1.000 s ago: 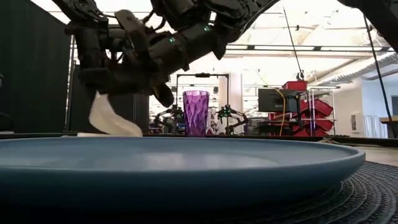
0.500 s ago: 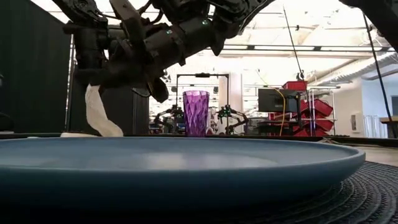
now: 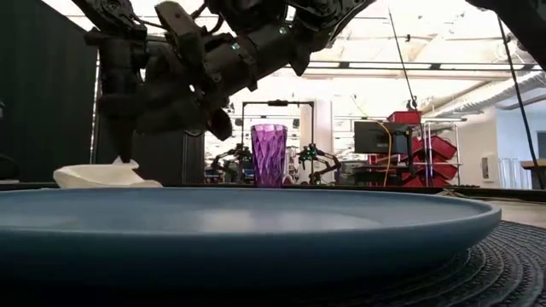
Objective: Set table place
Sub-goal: Fold the white table napkin on the table
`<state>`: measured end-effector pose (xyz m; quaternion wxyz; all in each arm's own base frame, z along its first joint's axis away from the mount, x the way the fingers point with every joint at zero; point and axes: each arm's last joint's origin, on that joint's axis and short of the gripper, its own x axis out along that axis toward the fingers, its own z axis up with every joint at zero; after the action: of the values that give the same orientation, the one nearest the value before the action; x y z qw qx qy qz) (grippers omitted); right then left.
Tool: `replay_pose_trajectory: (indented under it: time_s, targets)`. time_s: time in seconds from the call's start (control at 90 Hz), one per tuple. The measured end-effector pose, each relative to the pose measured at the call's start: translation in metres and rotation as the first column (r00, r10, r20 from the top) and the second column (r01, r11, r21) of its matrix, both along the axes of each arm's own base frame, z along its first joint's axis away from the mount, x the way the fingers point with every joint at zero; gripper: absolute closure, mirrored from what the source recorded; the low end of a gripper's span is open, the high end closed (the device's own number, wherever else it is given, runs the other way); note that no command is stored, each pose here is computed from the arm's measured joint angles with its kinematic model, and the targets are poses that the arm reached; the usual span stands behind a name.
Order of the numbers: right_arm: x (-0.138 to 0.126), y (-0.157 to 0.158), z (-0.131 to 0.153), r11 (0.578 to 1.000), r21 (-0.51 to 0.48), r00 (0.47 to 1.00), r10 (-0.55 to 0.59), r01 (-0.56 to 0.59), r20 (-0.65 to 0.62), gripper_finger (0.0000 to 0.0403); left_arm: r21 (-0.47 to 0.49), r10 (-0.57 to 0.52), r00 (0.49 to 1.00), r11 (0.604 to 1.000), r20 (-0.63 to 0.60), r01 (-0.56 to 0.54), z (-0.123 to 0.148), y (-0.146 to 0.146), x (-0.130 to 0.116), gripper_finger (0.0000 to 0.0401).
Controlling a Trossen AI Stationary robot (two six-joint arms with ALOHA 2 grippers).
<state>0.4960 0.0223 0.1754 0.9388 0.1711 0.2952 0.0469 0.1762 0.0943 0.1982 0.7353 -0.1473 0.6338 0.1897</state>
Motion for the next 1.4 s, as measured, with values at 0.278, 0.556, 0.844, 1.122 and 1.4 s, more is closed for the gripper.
replay_pose_trajectory:
  time_s: [0.278, 0.556, 0.844, 1.122, 1.4]
  targets:
    - [-0.014, -0.053, -0.016, 0.994, -0.010, 0.969, -0.111, 0.112, -0.220, 0.0254, -0.061, -0.021, 0.999, 0.998, -0.041, 0.018, -0.001, -0.009, -0.002, 0.0401]
    - [-0.016, -0.067, -0.017, 0.991, -0.018, 0.965, -0.131, 0.130, -0.226, 0.0255, -0.082, 0.026, 0.989, 0.996, -0.146, -0.038, -0.004, -0.014, -0.008, 0.0401]
    - [-0.016, -0.068, -0.017, 0.992, -0.024, 0.966, -0.125, 0.123, -0.224, 0.0255, -0.091, -0.030, 0.989, 0.996, -0.146, 0.017, -0.004, -0.022, -0.004, 0.0401]
    - [-0.016, -0.071, -0.017, 0.992, -0.027, 0.966, -0.124, 0.122, -0.225, 0.0255, -0.092, -0.046, 0.990, 0.995, -0.136, 0.034, -0.004, -0.026, -0.002, 0.0369]
    - [-0.019, -0.071, -0.020, 0.993, -0.038, 0.959, -0.116, 0.110, -0.260, 0.0255, -0.093, -0.043, 0.989, 0.995, -0.138, 0.031, -0.004, -0.027, -0.002, 0.0273]
